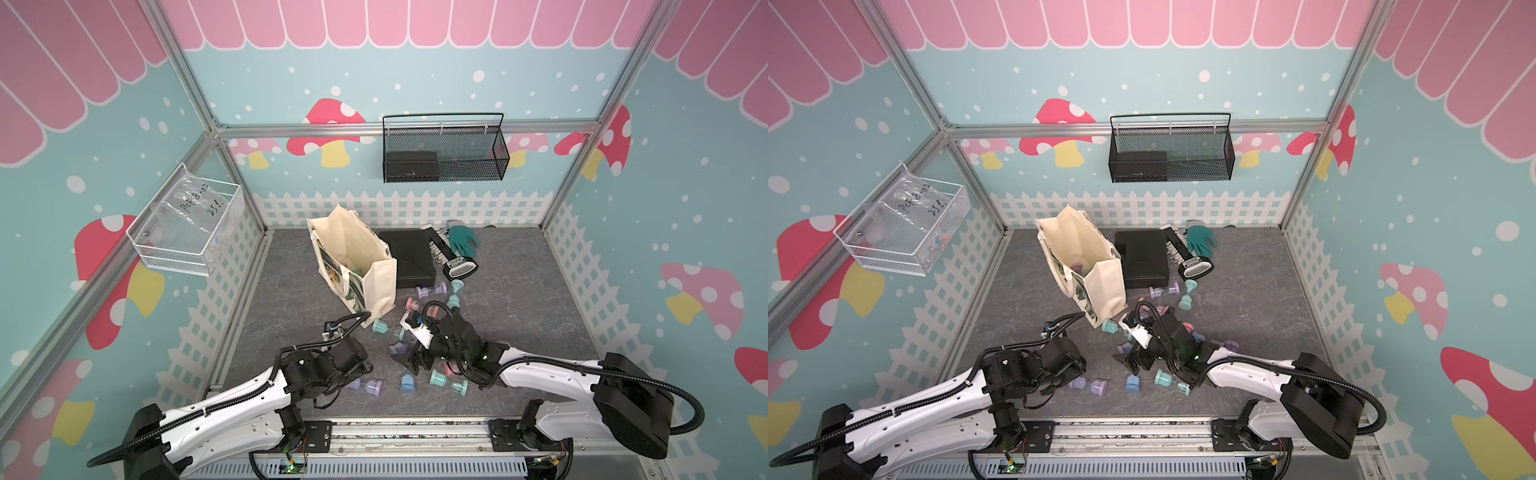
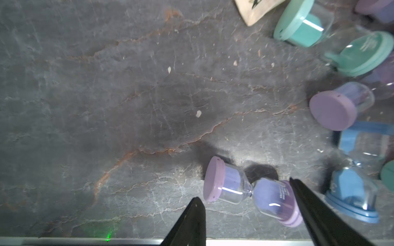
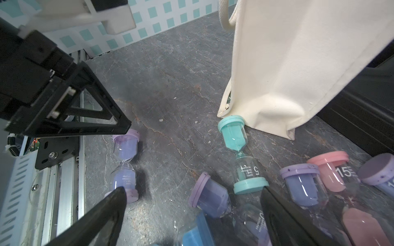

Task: Put the hourglass into the canvas bag
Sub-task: Pick up the hourglass from the center of the board.

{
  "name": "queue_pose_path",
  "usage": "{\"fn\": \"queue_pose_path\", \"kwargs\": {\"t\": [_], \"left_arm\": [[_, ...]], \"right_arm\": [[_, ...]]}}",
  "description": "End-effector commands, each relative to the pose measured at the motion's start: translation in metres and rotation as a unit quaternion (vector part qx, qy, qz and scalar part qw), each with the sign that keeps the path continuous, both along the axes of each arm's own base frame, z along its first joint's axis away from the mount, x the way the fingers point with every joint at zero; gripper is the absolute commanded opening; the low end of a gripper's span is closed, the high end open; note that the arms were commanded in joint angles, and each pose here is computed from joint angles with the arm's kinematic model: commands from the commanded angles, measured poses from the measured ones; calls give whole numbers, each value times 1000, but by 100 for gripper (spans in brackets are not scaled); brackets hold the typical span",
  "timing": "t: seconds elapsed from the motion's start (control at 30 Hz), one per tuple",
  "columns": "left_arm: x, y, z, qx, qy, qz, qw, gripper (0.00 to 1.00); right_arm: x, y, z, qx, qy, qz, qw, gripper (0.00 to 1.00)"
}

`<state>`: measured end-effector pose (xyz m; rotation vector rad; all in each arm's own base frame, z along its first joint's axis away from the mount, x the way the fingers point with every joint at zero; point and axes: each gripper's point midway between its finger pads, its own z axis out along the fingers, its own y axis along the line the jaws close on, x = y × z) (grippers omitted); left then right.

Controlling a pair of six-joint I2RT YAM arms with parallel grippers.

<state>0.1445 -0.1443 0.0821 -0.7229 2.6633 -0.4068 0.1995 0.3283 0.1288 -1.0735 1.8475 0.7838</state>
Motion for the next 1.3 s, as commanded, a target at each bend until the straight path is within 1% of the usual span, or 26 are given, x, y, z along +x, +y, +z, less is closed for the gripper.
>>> {"fn": "queue_pose_path", "kwargs": {"t": [0.0,0.1,0.2,0.6,0.73,0.87,1.07,1.27], "left_arm": [[-2,-4,-5,-35,6,56,998,72],[-8,-3,-16,-37,18,73,996,73],[-10,-6,-22,-44,18,87,995,73],[-15,1,-45,-9,36,130,991,73],[-16,4,-52,-2,40,137,990,71],[-12,4,-52,-1,31,145,989,70],[-13,3,-59,12,39,149,988,68],[-8,-4,-65,12,36,149,988,65]], "right_arm": [[-2,5,-2,4,-21,8,1000,99],[-2,5,-6,5,-29,7,1000,100],[-2,6,-6,8,-32,7,999,100],[1,4,-7,15,-45,0,999,100],[2,2,-8,12,-48,-3,999,100],[3,3,-8,13,-48,-4,999,99],[4,2,-8,11,-49,-8,999,100],[5,2,-8,9,-48,-11,999,100]]}}
